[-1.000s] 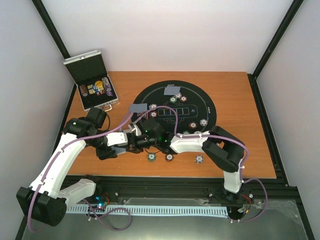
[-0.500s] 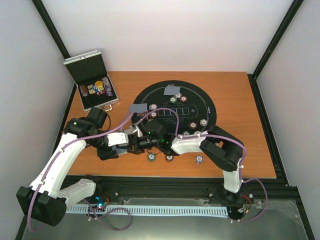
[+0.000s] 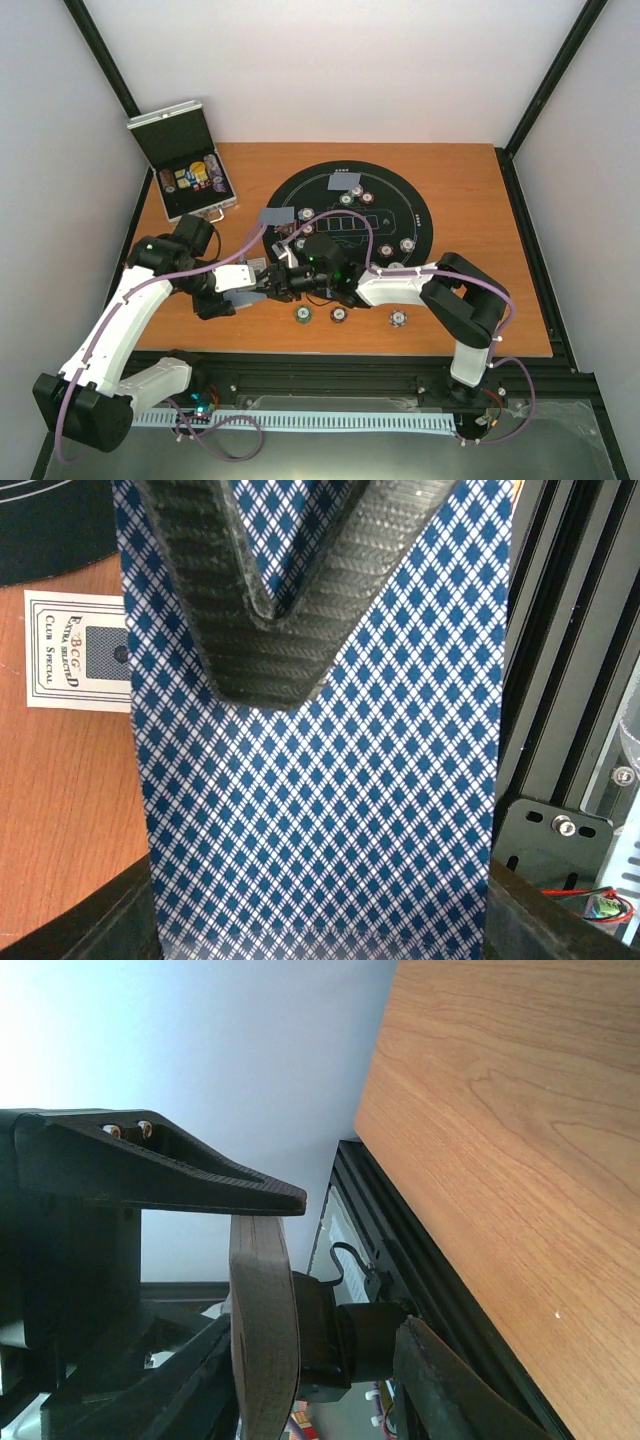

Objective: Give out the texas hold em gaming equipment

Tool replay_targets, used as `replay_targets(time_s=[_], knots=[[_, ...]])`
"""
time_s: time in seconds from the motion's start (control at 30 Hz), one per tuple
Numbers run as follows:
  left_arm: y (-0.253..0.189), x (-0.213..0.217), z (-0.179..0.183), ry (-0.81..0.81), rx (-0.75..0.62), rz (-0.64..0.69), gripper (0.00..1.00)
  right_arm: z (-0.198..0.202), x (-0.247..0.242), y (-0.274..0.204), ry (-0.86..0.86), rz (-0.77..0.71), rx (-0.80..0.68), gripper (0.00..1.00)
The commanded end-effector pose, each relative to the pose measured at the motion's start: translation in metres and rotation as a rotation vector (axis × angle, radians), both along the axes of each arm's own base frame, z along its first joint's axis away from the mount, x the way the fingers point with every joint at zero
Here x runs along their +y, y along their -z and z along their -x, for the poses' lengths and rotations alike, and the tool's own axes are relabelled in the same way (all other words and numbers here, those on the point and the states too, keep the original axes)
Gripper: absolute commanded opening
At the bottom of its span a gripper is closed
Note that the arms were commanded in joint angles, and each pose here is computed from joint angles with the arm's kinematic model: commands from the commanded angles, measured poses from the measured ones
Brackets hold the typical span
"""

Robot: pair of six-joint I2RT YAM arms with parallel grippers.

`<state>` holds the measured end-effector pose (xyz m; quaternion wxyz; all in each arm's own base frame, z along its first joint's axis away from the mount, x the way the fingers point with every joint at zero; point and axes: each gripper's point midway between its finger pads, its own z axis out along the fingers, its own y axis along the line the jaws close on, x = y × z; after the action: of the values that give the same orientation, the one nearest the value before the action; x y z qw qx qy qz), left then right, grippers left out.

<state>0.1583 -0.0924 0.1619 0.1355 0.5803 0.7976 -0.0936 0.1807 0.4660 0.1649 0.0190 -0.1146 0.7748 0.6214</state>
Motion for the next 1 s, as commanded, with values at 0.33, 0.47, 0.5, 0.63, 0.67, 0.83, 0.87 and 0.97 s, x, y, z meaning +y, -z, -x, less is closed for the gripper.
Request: replay_targets(time_s=[0.33,0.47,0.5,0.63,0.67,0.83,0.87,0.97], knots=[[-0.007,0.0,-0.003,0.012,-0.044,0.01,0.01,-0.004,-0.016,-0.01,0.042,0.059,-0.041,0.18],[-0.006,-0.001,-0.003,0.011,-0.042,0.013,0.01,-0.003,-0.022,-0.013,0.047,0.07,-0.052,0.06],[-0.006,-0.001,-0.003,0.012,-0.04,0.011,0.01,-0.003,-0.023,-0.013,0.049,0.073,-0.053,0.05],[-0.006,0.0,-0.002,0.012,-0.043,0.006,0.01,-0.007,-0.031,-0.012,0.061,0.083,-0.055,0.03],[-0.006,0.001,-0.002,0.011,-0.044,0.004,0.01,-0.007,-0.034,-0.014,0.063,0.082,-0.056,0.03],[-0.005,0.002,-0.001,0.012,-0.044,-0.004,0.01,-0.013,-0.044,-0.02,0.072,0.093,-0.071,0.03],[-0.006,0.003,-0.002,0.01,-0.047,-0.004,0.01,-0.017,-0.048,-0.022,0.079,0.099,-0.077,0.03],[-0.006,0.003,-0.001,0.011,-0.047,-0.005,0.01,-0.035,-0.069,-0.025,0.114,0.139,-0.101,0.03]])
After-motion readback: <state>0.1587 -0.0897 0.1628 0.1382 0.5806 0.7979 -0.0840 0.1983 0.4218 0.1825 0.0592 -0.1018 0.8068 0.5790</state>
